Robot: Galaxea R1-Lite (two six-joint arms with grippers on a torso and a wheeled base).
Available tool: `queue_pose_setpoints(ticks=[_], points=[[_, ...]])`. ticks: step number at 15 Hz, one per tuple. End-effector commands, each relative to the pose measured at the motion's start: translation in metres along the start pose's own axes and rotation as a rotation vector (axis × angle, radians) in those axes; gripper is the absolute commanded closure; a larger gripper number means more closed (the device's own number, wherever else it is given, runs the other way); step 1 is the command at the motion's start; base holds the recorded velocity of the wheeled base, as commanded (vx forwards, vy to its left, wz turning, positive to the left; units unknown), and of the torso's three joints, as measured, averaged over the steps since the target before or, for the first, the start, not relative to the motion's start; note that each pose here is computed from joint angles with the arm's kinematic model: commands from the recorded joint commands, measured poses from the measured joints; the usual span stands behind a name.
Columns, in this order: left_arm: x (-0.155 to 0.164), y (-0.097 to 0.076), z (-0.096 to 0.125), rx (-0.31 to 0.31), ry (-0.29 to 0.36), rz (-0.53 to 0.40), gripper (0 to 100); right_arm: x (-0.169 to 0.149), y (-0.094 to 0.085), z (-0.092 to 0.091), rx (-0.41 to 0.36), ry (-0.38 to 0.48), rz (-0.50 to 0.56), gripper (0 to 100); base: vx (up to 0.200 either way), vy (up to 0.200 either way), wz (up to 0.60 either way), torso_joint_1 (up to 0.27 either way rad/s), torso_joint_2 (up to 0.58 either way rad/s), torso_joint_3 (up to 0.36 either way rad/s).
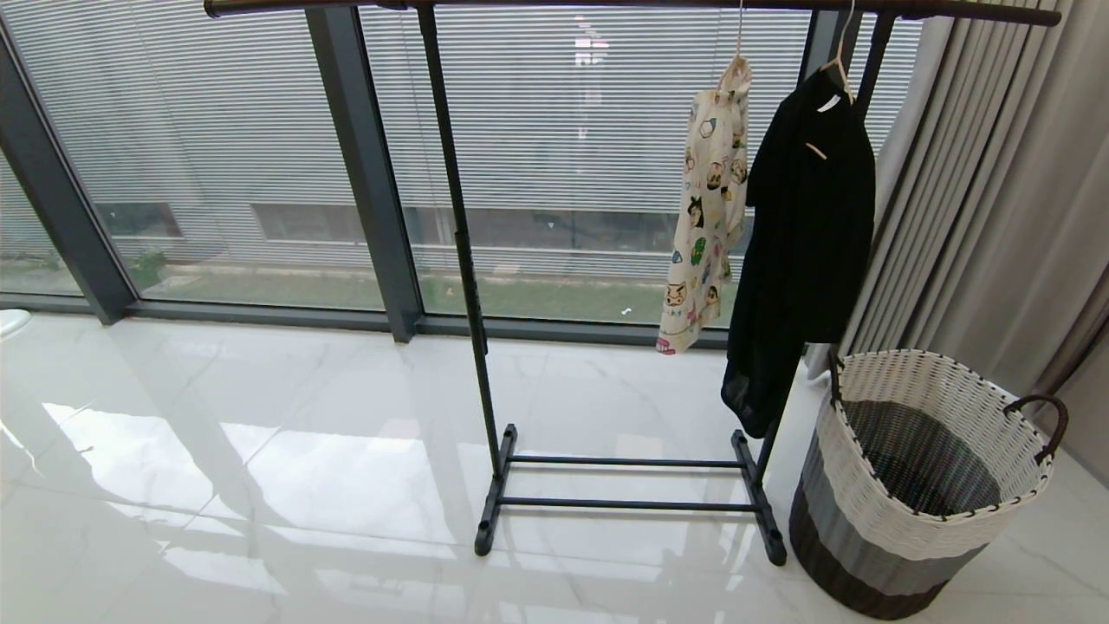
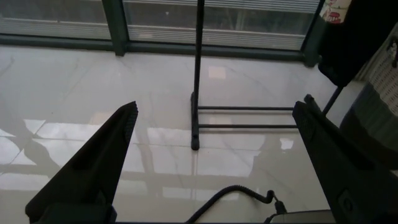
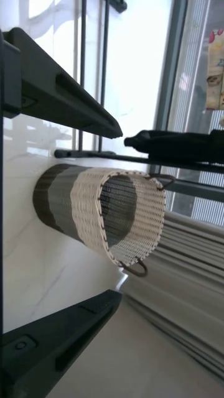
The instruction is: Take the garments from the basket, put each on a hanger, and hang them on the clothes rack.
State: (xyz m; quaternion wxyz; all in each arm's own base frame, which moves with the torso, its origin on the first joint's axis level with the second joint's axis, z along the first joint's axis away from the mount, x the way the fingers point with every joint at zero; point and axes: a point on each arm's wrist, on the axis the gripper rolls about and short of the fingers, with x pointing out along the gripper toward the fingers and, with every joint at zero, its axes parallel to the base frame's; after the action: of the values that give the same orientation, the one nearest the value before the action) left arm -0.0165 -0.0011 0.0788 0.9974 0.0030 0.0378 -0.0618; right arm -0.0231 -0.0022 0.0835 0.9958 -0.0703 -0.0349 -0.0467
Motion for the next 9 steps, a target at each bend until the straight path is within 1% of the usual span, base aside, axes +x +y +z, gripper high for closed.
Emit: queue_pose_setpoints(ticks=[1, 3, 4, 6, 9], points=[[-0.0009, -0.0001, -0.0002, 0.007, -0.013, 0.007, 0, -0.0001, 0.0, -0.0001, 0.014, 0.0, 0.001, 0, 0.0, 0.0, 0.0, 0.0, 0.0, 0.0], [-0.0025, -0.0006, -0.0009, 0.015, -0.034, 0.024, 0, -0.0001, 0.0, -0.0003, 0.042, 0.001, 0.001, 0, 0.0, 0.0, 0.0, 0.0, 0.0, 0.0], [-0.0061, -0.0014, -0.0022, 0.019, -0.082, 0.04, 0, -0.0001, 0.0001, -0.0011, 0.047, 0.009, 0.002, 0, 0.0, 0.0, 0.0, 0.0, 0.0, 0.0], [-0.0063, -0.0015, -0.0023, 0.021, -0.085, 0.043, 0, -0.0001, 0.0003, -0.0013, 0.044, 0.011, 0.007, 0, 0.0, 0.0, 0.0, 0.0, 0.0, 0.0], [-0.0063, -0.0015, -0.0023, 0.023, -0.085, 0.043, 0, -0.0001, 0.0003, -0.0014, 0.045, 0.011, 0.005, 0, 0.0, 0.0, -0.6, -0.001, 0.01, 0.004]])
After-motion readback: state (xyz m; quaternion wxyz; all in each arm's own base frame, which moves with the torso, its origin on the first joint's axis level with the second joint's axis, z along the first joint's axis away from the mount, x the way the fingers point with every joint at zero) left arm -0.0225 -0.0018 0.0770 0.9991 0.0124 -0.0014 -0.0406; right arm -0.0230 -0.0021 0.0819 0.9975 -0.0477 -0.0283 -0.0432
